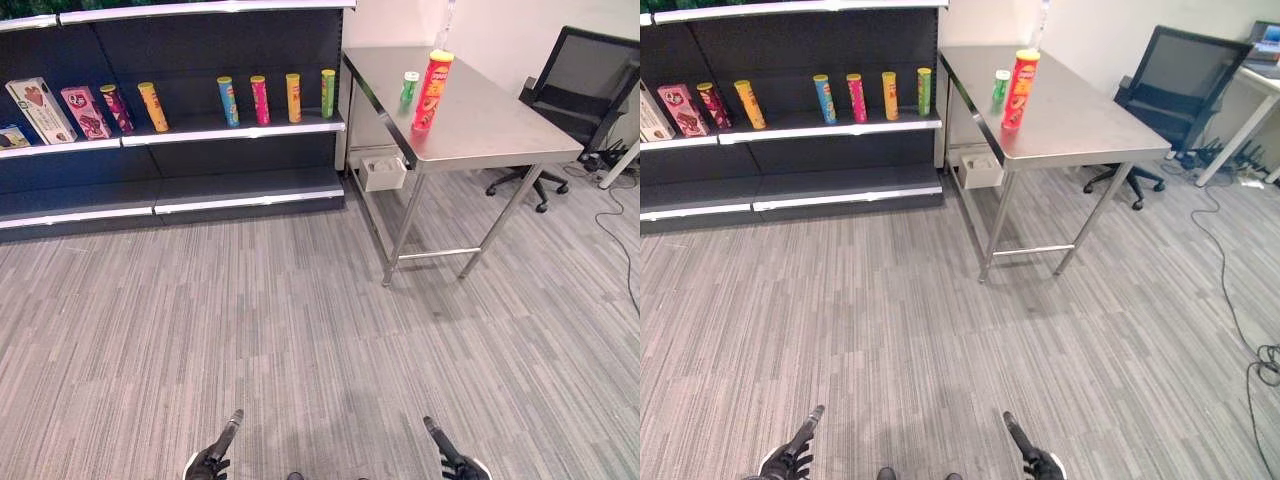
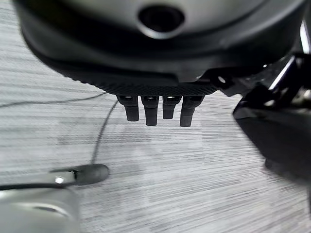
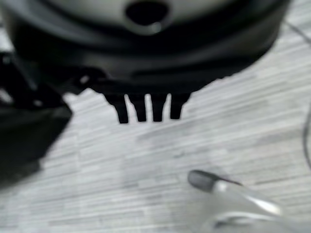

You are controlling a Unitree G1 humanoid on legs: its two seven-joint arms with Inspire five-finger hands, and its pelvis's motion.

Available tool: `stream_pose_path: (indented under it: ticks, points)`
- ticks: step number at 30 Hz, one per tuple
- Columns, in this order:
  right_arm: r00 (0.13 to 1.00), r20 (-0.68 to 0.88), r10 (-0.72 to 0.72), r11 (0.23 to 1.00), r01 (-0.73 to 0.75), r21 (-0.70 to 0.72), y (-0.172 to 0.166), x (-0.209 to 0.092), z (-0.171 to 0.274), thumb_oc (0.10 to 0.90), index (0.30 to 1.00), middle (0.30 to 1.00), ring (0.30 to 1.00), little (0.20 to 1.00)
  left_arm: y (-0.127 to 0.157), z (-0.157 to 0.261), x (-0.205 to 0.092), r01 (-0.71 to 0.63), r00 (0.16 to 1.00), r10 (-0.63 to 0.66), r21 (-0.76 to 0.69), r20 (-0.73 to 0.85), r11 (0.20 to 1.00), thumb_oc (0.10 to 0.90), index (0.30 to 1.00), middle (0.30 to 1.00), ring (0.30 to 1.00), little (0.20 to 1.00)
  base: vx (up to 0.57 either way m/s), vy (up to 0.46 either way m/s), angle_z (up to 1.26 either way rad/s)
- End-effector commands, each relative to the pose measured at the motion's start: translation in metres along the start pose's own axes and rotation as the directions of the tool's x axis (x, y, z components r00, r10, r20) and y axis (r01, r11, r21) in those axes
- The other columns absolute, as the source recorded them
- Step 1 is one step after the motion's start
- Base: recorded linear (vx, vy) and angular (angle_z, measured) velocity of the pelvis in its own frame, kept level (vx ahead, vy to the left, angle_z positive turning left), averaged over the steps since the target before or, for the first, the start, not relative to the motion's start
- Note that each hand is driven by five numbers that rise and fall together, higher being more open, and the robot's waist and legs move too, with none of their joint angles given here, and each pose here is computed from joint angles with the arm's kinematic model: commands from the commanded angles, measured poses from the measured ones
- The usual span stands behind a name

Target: Put the goods on the table back onto the shelves and tidy them up.

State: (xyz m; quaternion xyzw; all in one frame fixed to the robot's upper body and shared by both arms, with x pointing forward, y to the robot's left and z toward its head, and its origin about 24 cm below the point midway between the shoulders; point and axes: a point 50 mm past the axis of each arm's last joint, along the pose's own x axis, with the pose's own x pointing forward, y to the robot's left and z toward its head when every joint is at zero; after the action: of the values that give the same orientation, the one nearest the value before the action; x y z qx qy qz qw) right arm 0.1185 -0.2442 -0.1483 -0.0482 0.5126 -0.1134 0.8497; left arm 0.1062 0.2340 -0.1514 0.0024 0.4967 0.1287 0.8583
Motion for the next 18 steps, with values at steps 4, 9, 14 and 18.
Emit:
stream_pose_path:
  ticks: [4,9,14,18]
  points:
    - [0.994,0.104,-0.017,1.000,0.017,0.003,-0.006,0.001,0.024,0.800,0.900,0.900,0.900,0.900,0.003,0.027,0.005,-0.005,0.995,0.005,0.002,0.097,1.000,0.800,0.900,0.900,0.900,0.900,0.04,-0.029,0.19]
    - [0.992,0.128,0.005,1.000,-0.002,-0.024,-0.001,0.001,0.028,0.800,0.900,0.900,0.900,0.900,-0.002,0.022,0.005,-0.006,0.997,0.004,0.028,0.076,1.000,0.800,0.900,0.900,0.900,0.900,0.05,-0.032,-0.03]
    - [0.993,0.115,0.010,0.999,-0.004,-0.053,-0.001,0.001,0.027,0.800,0.900,0.900,0.900,0.900,-0.005,0.026,0.005,0.004,0.996,-0.010,0.073,0.091,0.997,0.800,0.900,0.900,0.900,0.900,0.04,-0.027,-0.07]
    - [0.994,0.106,0.002,0.999,0.002,-0.044,-0.004,0.001,0.025,0.800,0.900,0.900,0.900,0.900,-0.001,0.018,0.005,-0.015,0.998,0.017,-0.033,0.056,0.999,0.800,0.900,0.900,0.900,0.900,0.04,-0.074,-0.01]
